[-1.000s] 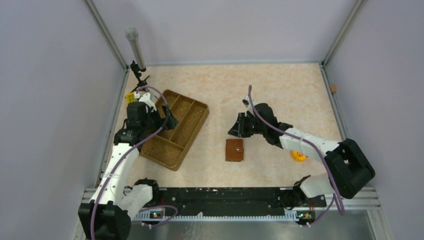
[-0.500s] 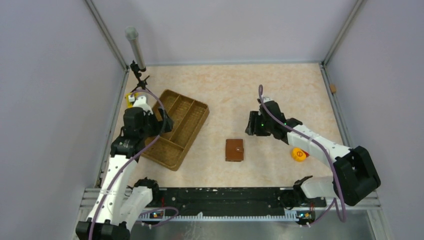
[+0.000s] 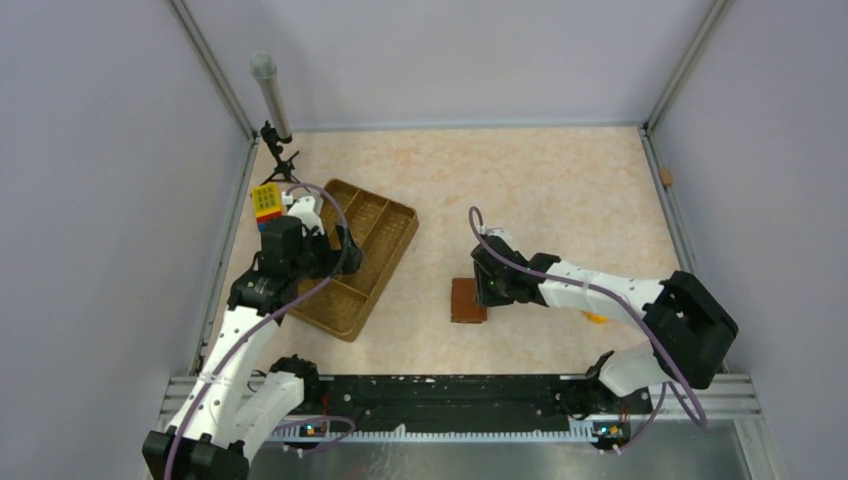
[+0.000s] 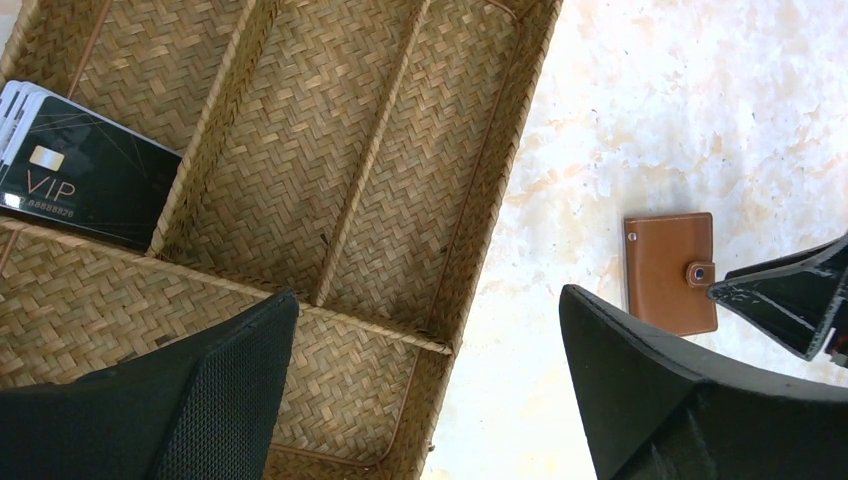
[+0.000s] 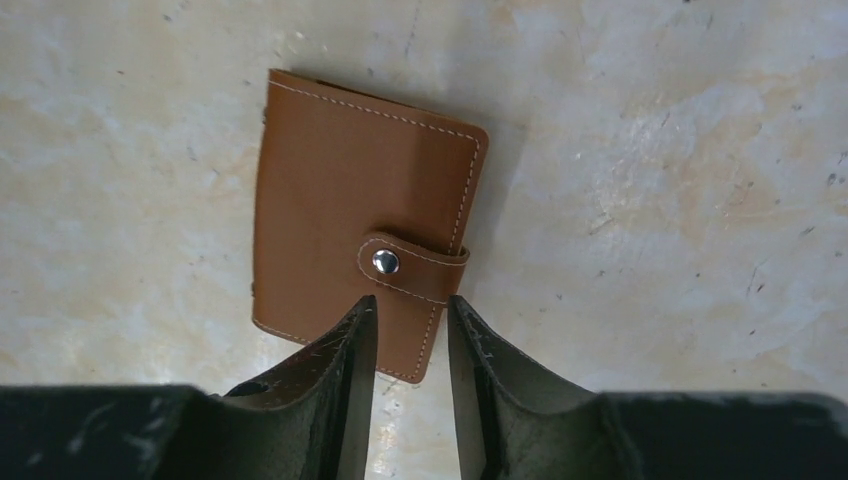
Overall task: Put the credit cards into the card holder
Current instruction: Close the card holder at the center of the board.
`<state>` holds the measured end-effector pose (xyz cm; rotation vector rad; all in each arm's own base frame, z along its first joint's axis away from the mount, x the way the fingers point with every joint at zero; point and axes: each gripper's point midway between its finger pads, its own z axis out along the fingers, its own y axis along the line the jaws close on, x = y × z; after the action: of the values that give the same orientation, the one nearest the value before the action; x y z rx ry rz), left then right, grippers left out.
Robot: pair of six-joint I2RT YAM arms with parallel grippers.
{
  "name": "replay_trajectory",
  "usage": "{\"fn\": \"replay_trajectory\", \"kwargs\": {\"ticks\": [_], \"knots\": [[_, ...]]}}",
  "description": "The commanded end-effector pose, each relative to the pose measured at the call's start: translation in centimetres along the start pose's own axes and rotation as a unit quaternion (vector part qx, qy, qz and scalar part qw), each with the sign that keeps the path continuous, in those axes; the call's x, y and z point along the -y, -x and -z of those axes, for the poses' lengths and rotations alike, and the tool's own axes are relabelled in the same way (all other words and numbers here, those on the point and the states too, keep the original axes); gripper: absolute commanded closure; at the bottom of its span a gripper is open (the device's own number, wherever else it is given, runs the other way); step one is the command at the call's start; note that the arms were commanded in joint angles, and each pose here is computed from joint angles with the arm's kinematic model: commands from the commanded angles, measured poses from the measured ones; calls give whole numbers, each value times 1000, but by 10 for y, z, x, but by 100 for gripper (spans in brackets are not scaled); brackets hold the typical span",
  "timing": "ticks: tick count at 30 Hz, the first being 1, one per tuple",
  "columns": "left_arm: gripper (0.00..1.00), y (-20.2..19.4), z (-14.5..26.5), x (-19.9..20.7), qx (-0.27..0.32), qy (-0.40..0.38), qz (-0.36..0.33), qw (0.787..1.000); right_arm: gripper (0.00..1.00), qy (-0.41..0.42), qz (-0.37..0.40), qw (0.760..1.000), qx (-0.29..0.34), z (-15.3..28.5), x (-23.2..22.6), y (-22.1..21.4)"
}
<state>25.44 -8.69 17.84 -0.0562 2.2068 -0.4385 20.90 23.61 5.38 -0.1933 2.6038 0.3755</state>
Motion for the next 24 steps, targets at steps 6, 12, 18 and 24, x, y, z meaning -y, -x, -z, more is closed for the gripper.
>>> {"fn": "replay_trajectory", "kwargs": {"ticks": [6, 12, 18, 24], "knots": [[1, 6, 4, 12, 5, -32, -23, 999, 73, -23, 2, 1000, 16, -2, -19, 13], [1, 5, 4, 14, 5, -40, -24, 999, 73, -33, 12, 999, 24, 2, -22, 24], [1, 5, 4, 15, 6, -43, -23, 999, 76, -43, 19, 999, 16, -7, -22, 24], [1, 4, 2, 15, 3, -44, -22, 999, 82, -40, 23, 999, 8, -15, -23, 19]]}}
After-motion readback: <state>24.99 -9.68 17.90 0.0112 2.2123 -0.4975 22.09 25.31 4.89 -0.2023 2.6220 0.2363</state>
